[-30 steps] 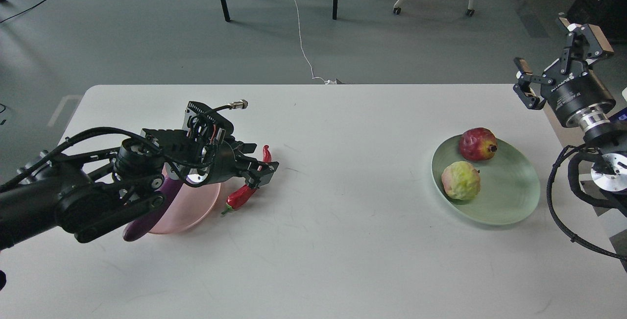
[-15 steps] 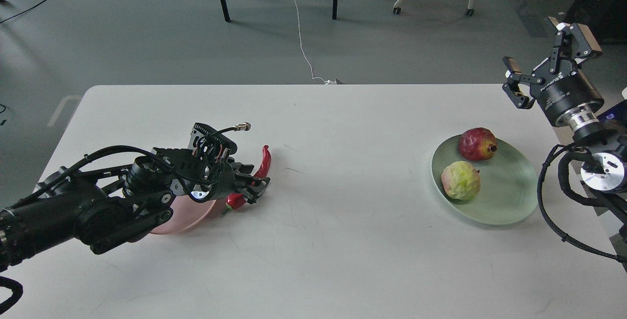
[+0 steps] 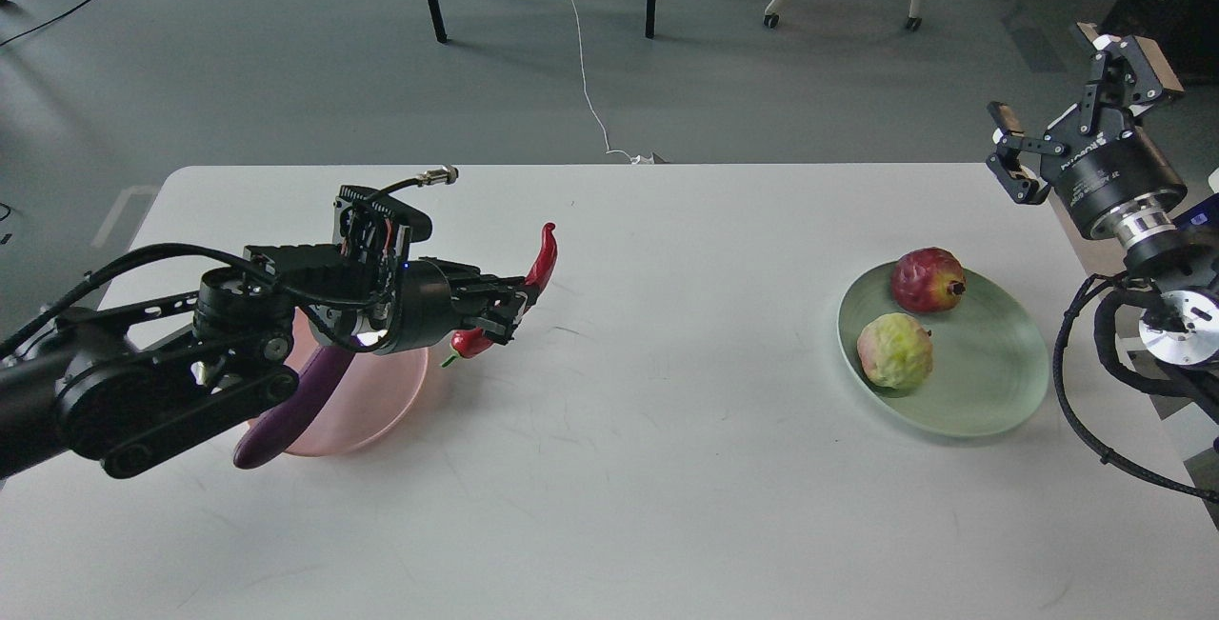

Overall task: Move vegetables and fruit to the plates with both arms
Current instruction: 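Lift the chili pepper and place it on the pink plate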

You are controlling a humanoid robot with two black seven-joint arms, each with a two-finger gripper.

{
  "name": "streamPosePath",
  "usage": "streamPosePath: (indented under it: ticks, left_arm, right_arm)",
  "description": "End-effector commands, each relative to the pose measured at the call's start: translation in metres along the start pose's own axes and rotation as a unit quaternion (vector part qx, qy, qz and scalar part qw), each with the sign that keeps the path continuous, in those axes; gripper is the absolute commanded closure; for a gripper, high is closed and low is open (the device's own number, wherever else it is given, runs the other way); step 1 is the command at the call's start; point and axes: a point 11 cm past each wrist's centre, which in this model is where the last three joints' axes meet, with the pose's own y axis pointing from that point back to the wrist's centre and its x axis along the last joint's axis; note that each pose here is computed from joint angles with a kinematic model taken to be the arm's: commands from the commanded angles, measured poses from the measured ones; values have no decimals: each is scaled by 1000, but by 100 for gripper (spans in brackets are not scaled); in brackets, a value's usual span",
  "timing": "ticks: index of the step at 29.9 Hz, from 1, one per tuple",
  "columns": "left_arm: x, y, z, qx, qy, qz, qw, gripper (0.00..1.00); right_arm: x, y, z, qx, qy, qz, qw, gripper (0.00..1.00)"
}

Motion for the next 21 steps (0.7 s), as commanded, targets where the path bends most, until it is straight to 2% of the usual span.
streamPosePath:
  ticks: [1, 5, 12, 13, 15, 16, 21]
  left_arm:
    - [-24, 32, -37, 49, 16, -28, 998, 93]
    - [-50, 49, -58, 81, 30, -52, 995, 93]
    - [-72, 49, -65, 91, 41, -72, 992, 88]
    - [-73, 49, -65, 92, 43, -73, 992, 84]
    - [-74, 50, -65, 93, 42, -74, 992, 68]
    - [-74, 50, -66, 94, 42, -74, 992, 62]
    - [-74, 51, -67, 96, 43, -75, 992, 55]
  right_arm:
    - [7, 3, -6, 1, 8, 5, 1000, 1]
    - [8, 3, -6, 2, 7, 6, 1000, 1]
    - [7, 3, -7, 2, 7, 4, 1000, 1]
    - [7, 3, -7, 2, 8, 4, 1000, 1]
    - [8, 3, -9, 3, 9, 5, 1000, 1]
    - [8, 3, -9, 3, 10, 5, 1000, 1]
    - [9, 4, -10, 4, 11, 6, 1000, 1]
